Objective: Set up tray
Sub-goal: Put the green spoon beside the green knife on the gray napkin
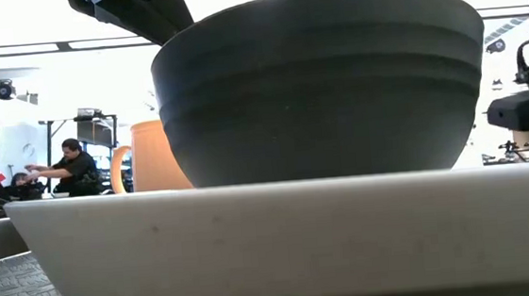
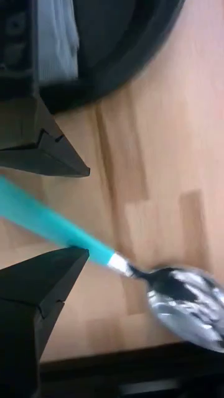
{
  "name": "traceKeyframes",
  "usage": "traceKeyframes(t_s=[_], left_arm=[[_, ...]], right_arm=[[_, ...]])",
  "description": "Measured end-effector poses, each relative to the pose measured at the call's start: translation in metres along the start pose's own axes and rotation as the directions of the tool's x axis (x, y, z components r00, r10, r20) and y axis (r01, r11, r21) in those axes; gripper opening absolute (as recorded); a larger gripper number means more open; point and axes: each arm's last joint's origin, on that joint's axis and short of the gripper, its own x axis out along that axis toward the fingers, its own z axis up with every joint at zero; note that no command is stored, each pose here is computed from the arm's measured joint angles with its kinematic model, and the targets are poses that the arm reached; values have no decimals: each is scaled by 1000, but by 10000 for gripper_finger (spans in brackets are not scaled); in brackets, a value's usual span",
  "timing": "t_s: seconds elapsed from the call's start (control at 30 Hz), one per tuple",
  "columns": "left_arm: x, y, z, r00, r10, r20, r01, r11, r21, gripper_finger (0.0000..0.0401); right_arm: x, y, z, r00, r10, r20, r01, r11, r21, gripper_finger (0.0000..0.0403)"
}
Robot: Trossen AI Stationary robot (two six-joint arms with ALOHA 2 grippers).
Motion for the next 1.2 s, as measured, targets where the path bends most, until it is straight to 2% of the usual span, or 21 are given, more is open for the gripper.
traceKeyframes(t_s=[0.13,0.57,0.7,1.0,1.2], left_arm=[[0,0,0,1000,-3,-4,3,1000,0,141],[0,0,0,1000,-7,-9,8,1000,17,141],[0,0,0,1000,-8,-9,8,1000,18,141],[0,0,0,1000,-9,-9,9,1000,16,141],[0,-2,1,1000,-24,4,24,1000,2,141]], right_arm=[[8,-4,-1,997,-52,-50,55,998,45,185],[19,-10,3,999,-34,-5,34,999,-27,174],[20,-10,4,1000,-31,3,31,998,-53,145],[20,-8,3,1000,-2,8,3,990,-138,39],[14,-5,1,1000,-1,3,1,980,-198,32]])
